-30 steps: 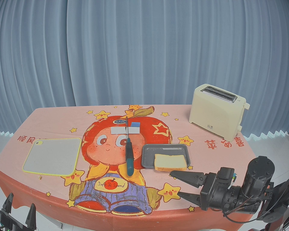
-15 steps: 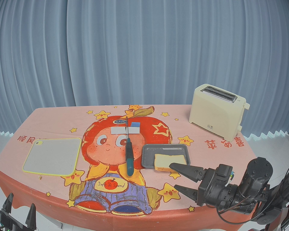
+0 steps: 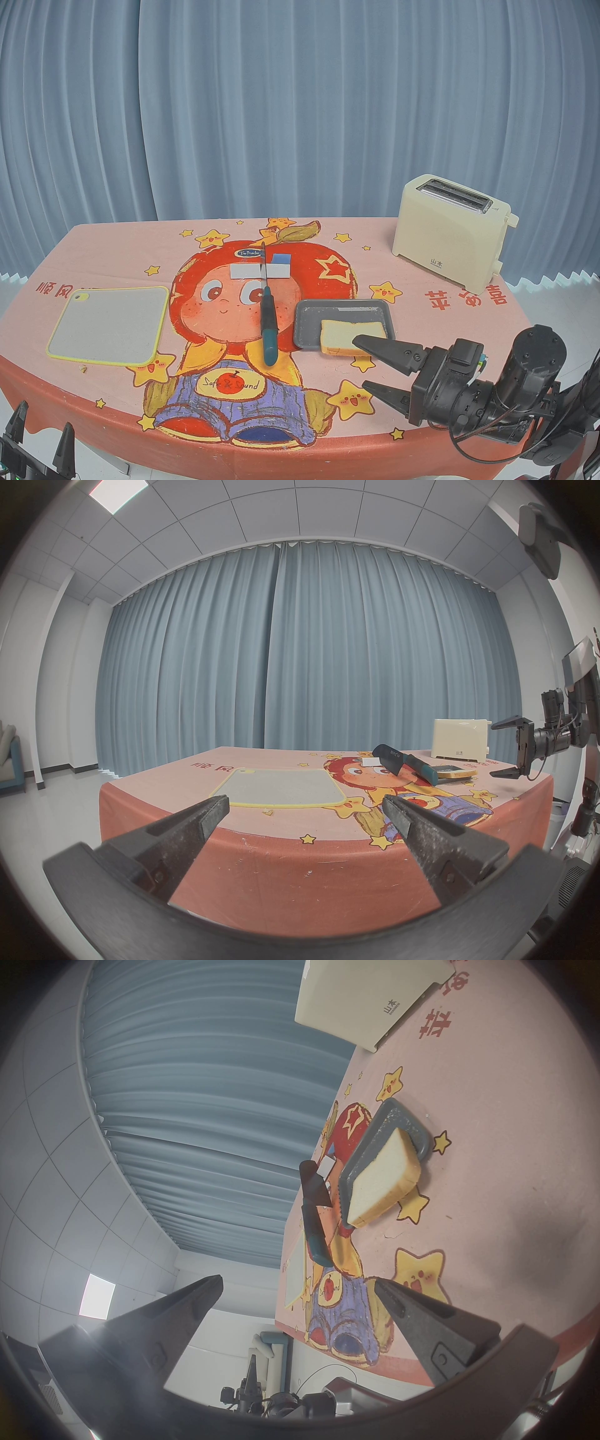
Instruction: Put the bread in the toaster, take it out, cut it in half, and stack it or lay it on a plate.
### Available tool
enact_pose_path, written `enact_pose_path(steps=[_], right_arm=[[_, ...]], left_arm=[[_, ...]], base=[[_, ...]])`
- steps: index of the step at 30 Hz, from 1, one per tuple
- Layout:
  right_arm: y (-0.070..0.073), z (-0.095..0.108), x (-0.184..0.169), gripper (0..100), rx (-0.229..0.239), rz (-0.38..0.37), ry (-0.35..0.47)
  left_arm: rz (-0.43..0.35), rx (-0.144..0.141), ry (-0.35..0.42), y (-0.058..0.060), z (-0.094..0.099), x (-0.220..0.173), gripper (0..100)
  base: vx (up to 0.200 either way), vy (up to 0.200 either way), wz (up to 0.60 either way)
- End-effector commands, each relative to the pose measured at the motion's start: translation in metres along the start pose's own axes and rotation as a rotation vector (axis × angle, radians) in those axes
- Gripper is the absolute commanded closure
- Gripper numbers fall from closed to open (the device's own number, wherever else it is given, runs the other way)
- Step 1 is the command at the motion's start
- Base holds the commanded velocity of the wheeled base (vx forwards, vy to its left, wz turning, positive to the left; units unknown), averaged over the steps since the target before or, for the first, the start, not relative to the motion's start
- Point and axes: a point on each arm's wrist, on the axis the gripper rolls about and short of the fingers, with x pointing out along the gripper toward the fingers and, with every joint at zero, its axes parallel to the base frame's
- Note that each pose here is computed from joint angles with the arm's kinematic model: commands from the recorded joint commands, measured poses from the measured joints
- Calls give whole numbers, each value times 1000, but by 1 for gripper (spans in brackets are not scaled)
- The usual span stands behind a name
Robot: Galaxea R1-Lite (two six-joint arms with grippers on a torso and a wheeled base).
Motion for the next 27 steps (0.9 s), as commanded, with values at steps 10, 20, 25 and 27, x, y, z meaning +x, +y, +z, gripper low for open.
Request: enact_pose_path(steps=[10, 20, 25, 27], right_arm=[[1, 2, 12, 0, 2, 4, -10], [-5, 5, 22, 0, 6, -20, -19], [-4, 9, 25, 0, 10, -14, -34], [-4, 11, 26, 0, 11, -15, -42]], left_arm=[[1, 0, 16, 0, -5, 1, 0], [1, 0, 16, 0, -5, 1, 0], [1, 0, 16, 0, -5, 1, 0], [1, 0, 16, 0, -5, 1, 0]], base=[[0, 0, 0], [0, 0, 0], [0, 0, 0], [0, 0, 0]])
